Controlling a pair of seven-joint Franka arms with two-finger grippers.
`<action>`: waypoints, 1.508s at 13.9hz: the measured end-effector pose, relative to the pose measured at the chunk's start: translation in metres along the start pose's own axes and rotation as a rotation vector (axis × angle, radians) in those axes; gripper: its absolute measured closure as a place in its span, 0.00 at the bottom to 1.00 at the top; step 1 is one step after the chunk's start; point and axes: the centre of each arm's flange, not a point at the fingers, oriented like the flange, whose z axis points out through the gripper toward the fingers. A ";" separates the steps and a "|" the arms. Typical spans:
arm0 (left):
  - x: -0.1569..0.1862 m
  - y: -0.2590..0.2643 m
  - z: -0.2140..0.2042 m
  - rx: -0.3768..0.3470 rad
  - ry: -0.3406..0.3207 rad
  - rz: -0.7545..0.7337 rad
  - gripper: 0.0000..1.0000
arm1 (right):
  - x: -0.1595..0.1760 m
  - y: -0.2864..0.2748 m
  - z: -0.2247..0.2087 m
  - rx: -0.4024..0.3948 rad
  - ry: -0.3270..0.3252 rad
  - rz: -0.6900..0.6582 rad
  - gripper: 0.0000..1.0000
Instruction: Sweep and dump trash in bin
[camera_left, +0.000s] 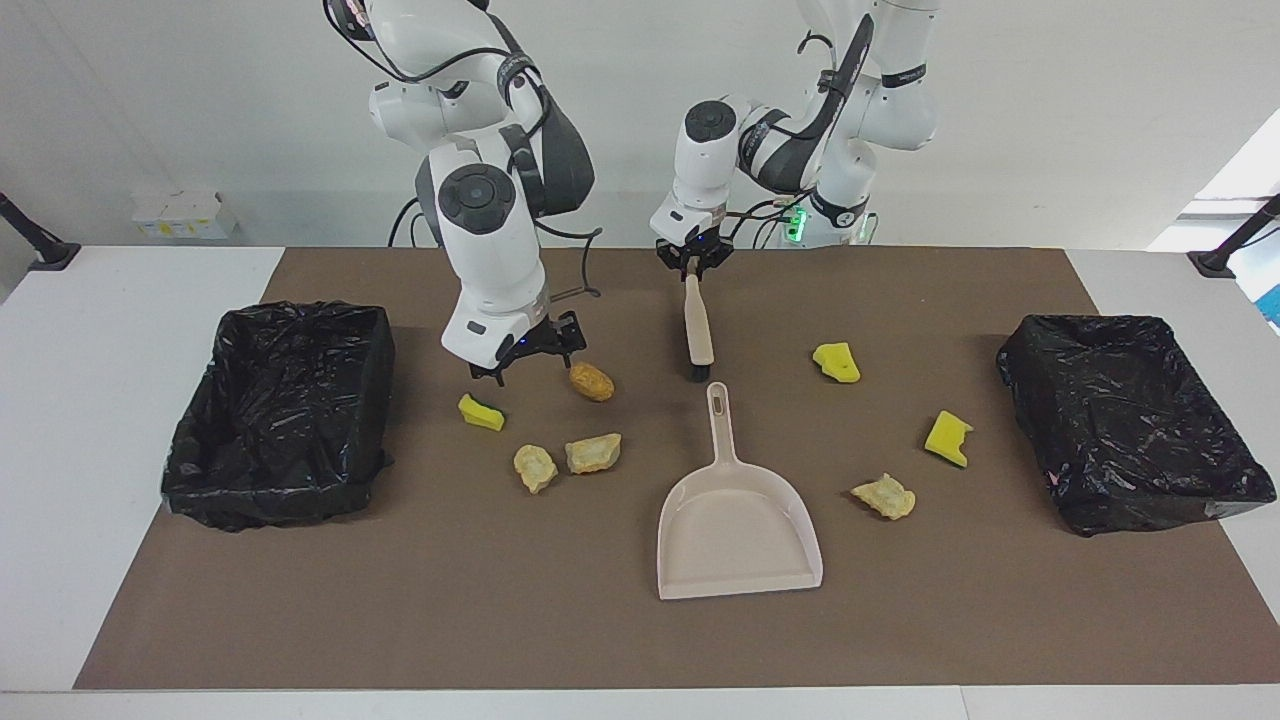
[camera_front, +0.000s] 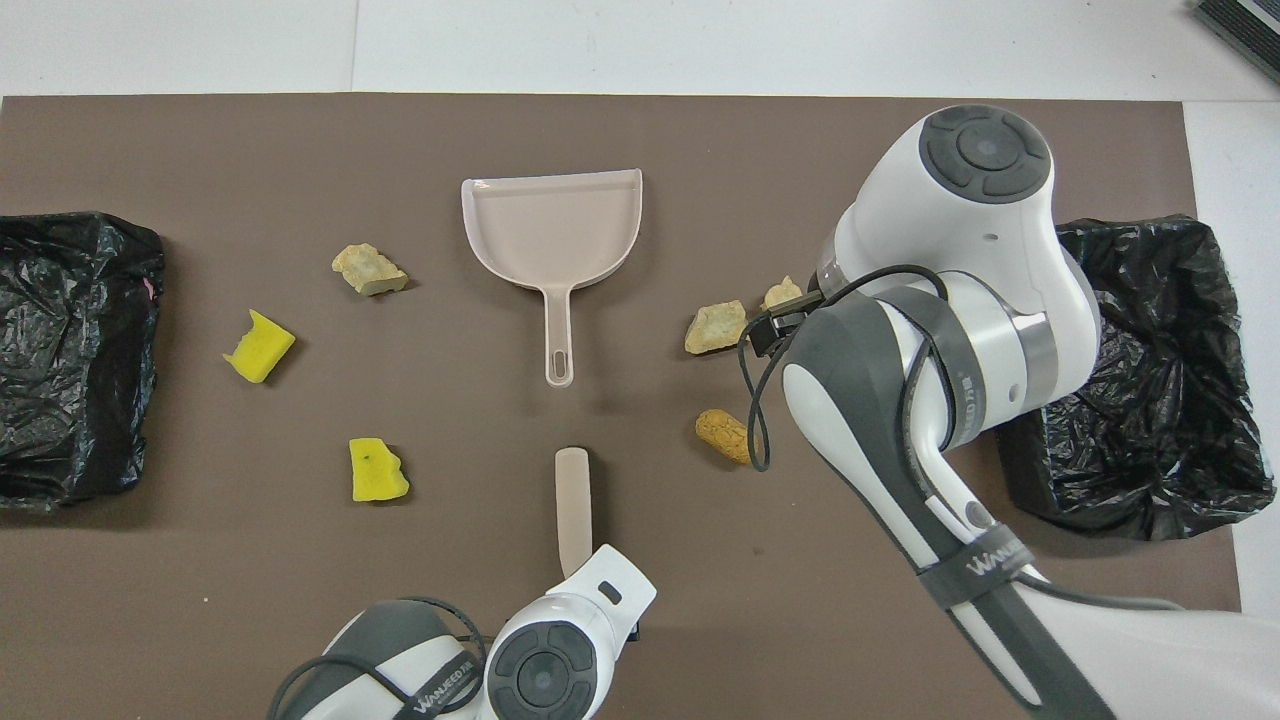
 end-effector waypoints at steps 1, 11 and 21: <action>0.005 -0.005 -0.002 0.014 -0.017 -0.015 0.74 | 0.001 -0.001 -0.001 0.001 0.013 -0.001 0.00; 0.124 -0.160 -0.049 0.138 0.019 -0.186 0.74 | 0.014 -0.084 0.004 0.041 0.215 0.101 0.00; 0.251 -0.336 -0.080 0.093 0.098 0.039 0.74 | 0.041 -0.238 0.120 -0.010 0.263 0.205 0.05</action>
